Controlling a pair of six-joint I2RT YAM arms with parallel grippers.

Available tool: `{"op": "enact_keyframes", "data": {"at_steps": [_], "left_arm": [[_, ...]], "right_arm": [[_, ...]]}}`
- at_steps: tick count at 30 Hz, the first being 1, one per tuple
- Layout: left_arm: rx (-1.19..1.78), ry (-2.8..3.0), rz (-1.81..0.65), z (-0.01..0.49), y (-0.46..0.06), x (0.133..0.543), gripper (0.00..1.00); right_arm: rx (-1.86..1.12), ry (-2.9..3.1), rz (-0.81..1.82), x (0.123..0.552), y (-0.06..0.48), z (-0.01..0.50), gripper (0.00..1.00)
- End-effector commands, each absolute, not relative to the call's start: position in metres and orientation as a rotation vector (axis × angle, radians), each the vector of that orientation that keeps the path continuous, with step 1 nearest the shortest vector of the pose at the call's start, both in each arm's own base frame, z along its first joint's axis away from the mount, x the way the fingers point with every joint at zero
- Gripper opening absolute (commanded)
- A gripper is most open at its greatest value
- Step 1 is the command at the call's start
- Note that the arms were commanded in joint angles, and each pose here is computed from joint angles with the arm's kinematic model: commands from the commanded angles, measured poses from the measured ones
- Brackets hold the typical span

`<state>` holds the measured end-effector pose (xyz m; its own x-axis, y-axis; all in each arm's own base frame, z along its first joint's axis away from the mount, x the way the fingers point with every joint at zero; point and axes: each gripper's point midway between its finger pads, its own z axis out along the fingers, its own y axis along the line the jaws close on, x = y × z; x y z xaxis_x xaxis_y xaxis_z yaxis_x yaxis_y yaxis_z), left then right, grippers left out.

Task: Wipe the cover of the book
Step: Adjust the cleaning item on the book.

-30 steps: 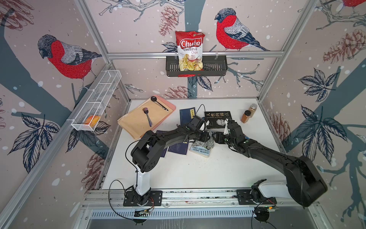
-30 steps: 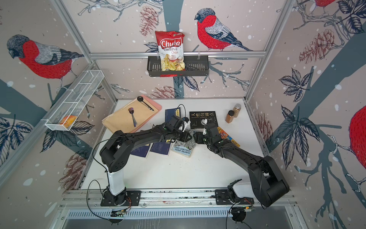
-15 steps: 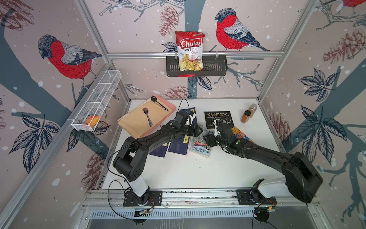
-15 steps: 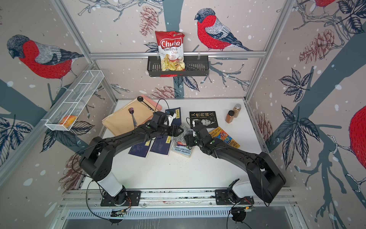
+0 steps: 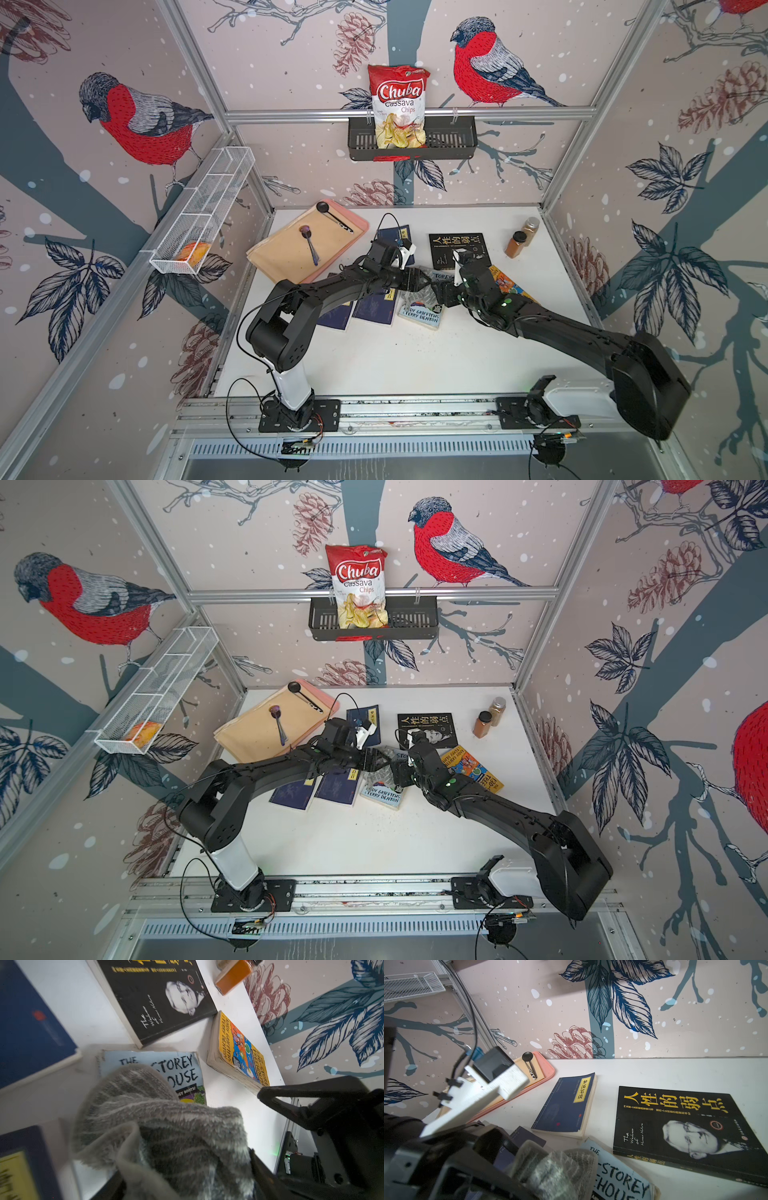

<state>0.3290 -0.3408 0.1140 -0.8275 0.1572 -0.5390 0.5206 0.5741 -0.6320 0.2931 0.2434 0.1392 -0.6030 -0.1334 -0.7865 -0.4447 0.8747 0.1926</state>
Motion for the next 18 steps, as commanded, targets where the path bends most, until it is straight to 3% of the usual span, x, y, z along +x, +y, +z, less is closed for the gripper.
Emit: {"op": "enact_keyframes", "data": {"at_steps": [1, 14, 16, 18], "left_arm": [[0.594, 2.326, -1.206, 0.122, -0.357, 0.329, 0.77], [0.578, 2.289, -1.287, 0.137, -0.363, 0.333, 0.78], [0.576, 2.281, -1.287, 0.140, -0.363, 0.333, 0.78], [0.569, 2.283, -1.278, 0.142, -0.360, 0.334, 0.78]], "right_arm": [[-0.432, 2.186, 0.474, 0.289, 0.241, 0.138, 0.74], [-0.521, 2.155, 0.599, 0.285, 0.268, 0.114, 0.71], [-0.506, 2.168, 0.570, 0.291, 0.268, 0.111, 0.62], [-0.488, 2.179, 0.550, 0.296, 0.267, 0.108, 0.41]]}}
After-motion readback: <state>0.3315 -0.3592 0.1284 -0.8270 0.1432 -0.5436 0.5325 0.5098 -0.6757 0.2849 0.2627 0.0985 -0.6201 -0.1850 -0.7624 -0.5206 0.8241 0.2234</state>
